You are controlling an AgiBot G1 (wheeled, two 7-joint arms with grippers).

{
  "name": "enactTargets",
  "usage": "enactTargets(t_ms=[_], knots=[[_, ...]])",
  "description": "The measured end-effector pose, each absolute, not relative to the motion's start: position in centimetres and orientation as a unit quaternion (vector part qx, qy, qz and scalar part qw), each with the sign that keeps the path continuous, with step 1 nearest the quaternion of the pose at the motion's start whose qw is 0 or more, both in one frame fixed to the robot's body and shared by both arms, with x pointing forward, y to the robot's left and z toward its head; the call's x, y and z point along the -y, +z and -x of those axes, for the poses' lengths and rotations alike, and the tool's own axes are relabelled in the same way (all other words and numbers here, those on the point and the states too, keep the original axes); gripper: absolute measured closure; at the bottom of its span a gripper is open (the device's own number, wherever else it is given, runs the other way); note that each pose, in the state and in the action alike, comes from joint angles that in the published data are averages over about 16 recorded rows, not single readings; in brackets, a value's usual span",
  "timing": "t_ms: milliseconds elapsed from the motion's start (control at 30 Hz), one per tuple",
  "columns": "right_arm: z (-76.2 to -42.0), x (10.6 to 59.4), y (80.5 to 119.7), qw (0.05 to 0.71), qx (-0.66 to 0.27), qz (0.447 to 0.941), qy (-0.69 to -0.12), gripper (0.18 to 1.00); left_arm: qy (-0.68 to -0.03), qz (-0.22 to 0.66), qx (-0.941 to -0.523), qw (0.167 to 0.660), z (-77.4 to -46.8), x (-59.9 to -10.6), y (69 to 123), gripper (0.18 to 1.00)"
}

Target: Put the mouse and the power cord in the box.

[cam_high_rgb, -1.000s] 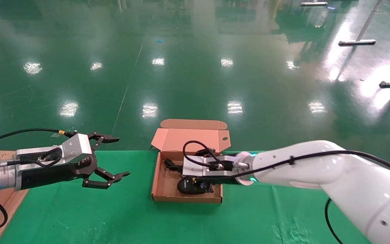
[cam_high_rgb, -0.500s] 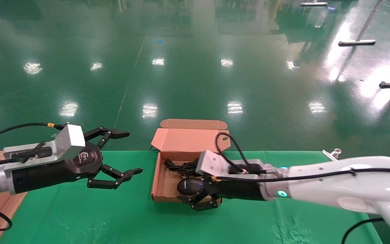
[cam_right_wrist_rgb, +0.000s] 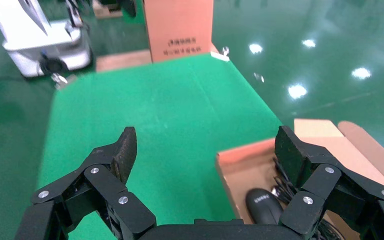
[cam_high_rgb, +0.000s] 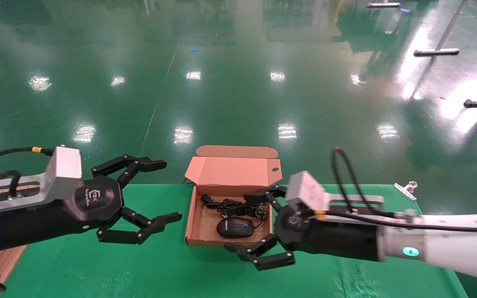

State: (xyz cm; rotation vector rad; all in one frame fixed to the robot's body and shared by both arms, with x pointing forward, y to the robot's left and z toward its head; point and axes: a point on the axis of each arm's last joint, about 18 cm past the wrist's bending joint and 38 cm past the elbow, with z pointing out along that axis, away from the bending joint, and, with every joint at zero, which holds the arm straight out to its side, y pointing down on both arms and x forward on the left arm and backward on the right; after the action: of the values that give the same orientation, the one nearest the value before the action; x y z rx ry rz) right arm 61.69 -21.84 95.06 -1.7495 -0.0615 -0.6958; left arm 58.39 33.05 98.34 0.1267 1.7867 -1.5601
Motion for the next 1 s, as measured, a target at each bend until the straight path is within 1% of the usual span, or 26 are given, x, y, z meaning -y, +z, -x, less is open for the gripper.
enactTargets(t_ms=[367,733,867,1000], knots=[[-55.8,26.0,97.1,0.639,0.048,0.72,-0.268,0.178,-0.642,-0.071,-0.693,0.321,-53.9,-31.8,99.0,0.184],[-49.4,29.4,98.8,0.658,0.088,0.705,-0.25,0.178,-0.657,-0.095,-0.7,0.264,-49.2,-30.4,99.3,0.184],[-47.9,30.1,99.2,0.658,0.101,0.704,-0.247,0.178,-0.658,-0.102,-0.703,0.249,-47.9,-30.1,99.2,0.184],[-47.0,30.4,99.4,0.658,0.108,0.704,-0.245,0.178,-0.658,-0.106,-0.705,0.24,-47.1,-29.9,99.2,0.184]])
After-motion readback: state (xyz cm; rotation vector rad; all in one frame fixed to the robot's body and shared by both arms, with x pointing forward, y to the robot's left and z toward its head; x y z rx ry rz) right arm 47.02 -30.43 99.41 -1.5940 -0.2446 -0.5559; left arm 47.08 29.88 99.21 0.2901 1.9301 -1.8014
